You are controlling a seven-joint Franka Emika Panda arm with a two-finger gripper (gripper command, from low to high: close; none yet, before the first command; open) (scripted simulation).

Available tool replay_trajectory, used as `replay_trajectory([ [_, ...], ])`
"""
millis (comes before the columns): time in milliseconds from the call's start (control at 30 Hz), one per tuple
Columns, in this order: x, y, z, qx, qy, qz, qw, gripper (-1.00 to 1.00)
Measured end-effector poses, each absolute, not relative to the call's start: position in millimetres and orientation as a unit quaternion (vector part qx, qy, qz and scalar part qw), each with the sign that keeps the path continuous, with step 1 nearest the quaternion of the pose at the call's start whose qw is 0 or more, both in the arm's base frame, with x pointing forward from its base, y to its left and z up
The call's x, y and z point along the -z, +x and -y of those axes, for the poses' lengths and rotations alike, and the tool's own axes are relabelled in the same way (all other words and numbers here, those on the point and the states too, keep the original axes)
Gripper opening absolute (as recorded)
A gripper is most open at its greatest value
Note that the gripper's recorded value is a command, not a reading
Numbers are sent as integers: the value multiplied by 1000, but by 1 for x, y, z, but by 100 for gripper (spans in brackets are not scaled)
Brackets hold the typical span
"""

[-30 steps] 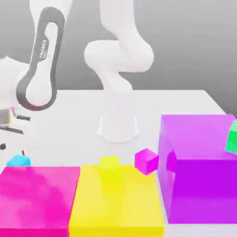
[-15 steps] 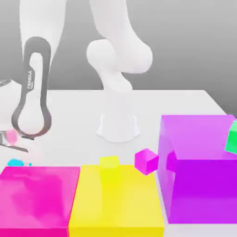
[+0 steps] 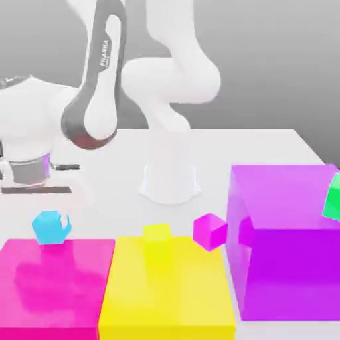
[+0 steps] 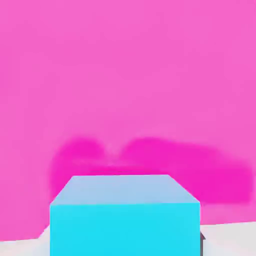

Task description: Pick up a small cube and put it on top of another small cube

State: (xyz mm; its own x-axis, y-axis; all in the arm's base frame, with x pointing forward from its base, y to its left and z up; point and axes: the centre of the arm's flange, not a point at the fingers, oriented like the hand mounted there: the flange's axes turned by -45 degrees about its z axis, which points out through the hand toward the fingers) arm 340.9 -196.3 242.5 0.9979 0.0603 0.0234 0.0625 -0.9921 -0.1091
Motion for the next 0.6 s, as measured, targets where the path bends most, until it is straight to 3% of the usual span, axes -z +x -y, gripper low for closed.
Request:
replay_trajectory([
  [133,-275,357,125,7,-989,138,52,-100],
  [300,-315,355,39,1,-963,270,13,-100],
  [467,-274,353,24,0,-956,292,2,-100],
  [500,-263,352,24,0,-956,293,1,100],
  [600,-263,352,24,0,-956,293,1,100],
])
